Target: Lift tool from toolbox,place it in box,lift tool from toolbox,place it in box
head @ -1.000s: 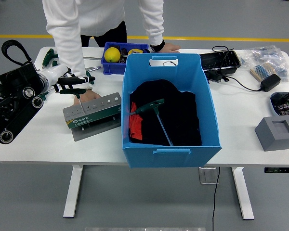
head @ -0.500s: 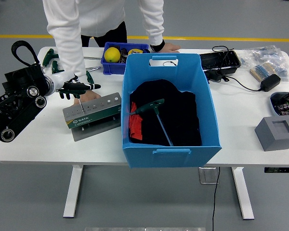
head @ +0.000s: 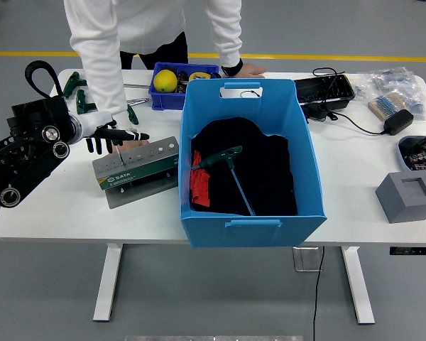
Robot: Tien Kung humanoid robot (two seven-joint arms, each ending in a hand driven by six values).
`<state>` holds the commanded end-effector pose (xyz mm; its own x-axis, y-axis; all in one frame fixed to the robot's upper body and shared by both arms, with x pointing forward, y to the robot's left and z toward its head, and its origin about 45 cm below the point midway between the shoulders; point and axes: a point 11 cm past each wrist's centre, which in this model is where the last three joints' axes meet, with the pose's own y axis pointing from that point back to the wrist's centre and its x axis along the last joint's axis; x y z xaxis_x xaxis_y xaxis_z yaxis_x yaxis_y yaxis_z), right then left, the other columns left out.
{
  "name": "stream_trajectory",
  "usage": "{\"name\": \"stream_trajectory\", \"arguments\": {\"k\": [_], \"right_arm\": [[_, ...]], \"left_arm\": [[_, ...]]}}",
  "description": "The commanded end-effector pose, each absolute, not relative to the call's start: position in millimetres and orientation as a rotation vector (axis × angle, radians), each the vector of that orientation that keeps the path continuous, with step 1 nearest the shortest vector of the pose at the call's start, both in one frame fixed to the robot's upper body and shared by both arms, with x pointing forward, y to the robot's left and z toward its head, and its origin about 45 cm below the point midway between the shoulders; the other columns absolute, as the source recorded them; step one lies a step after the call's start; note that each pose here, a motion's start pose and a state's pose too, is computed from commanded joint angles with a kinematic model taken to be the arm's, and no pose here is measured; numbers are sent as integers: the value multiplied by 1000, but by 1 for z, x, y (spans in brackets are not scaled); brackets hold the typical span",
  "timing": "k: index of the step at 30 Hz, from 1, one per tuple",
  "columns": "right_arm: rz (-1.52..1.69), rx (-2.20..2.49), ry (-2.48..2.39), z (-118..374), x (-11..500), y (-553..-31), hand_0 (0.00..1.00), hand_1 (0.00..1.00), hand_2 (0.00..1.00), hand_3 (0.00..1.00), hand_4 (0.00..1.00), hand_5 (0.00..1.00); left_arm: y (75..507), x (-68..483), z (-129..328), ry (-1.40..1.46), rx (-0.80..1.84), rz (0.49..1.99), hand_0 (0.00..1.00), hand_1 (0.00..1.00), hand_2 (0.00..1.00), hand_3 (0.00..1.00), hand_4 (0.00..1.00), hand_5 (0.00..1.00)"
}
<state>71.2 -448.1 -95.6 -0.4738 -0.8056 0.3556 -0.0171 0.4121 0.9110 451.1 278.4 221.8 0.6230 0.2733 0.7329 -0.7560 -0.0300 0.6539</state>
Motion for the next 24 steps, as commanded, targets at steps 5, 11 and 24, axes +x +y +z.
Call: {"name": "stream_trajectory", "arguments": {"k": [5,11,24], "right_arm": [[-1151,715,-1810,-95,73,-449,643,627,699,550,778,669],[-1151,718,-1816,-95,76,-449,644,627,699,550,777,669],[-1149,721,-1820,-94,78,-450,645,626,699,550,778,670]], "left_arm": [[279,452,221,-420,1350,869,351,366,444,568,997,998],[280,454,222,-395,1334,870,320,340,424,554,987,998],[284,453,210,-298,1315,854,276,241,331,479,974,998]]}}
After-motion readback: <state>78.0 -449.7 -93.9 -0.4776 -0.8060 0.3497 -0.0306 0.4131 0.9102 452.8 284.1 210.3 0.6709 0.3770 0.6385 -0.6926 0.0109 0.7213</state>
